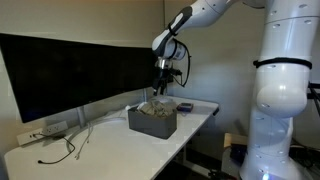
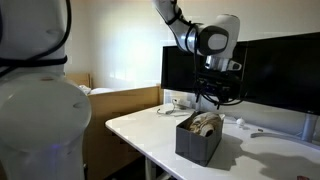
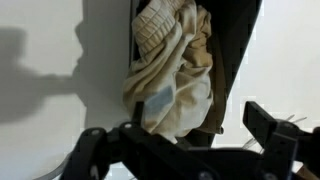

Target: Pick up the clothes from the table and put them in the box

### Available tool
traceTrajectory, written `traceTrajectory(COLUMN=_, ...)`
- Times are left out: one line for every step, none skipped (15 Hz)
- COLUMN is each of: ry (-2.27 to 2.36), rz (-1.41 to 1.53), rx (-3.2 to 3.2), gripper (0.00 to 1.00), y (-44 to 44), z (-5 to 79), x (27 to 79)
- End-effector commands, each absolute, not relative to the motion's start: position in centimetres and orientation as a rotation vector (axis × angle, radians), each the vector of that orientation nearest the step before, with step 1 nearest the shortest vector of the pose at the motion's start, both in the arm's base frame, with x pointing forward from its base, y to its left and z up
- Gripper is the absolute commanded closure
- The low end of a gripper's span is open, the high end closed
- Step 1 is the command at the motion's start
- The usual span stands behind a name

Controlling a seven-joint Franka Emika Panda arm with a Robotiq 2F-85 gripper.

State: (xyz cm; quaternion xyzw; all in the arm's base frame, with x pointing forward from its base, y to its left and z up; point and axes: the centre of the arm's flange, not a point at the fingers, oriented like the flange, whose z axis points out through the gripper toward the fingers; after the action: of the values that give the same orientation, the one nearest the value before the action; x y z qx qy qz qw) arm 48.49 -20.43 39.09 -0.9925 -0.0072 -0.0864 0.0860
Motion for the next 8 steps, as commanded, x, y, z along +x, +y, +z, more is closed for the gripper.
traceTrajectory(ry=-0.050, rz=-0.214, rx=-2.913, gripper=0.00, y=-19.7, z=36.3, x=50.8)
traceTrajectory(ry=-0.048, rz=-0.201, rx=-2.914, gripper=0.00, y=-19.3, z=35.5, x=51.4)
traceTrajectory(ry=-0.047, rz=-0.189, rx=-2.918, gripper=0.00, y=-19.2, z=34.9, x=51.9)
traceTrajectory(ry=-0.040, rz=-0.180, rx=-2.932, gripper=0.00, y=-20.1, z=34.8, x=51.9)
traceTrajectory(ry=-0.036, rz=-0.169, rx=-2.936, gripper=0.00, y=-20.3, z=34.5, x=52.2)
traceTrajectory(ry=-0.028, rz=-0.173, rx=-2.948, gripper=0.00, y=-20.7, z=34.5, x=52.5)
traceTrajectory(ry=-0.020, rz=-0.186, rx=-2.960, gripper=0.00, y=-21.1, z=34.7, x=52.8)
traceTrajectory(ry=-0.013, rz=-0.206, rx=-2.975, gripper=0.00, y=-21.5, z=34.9, x=52.9)
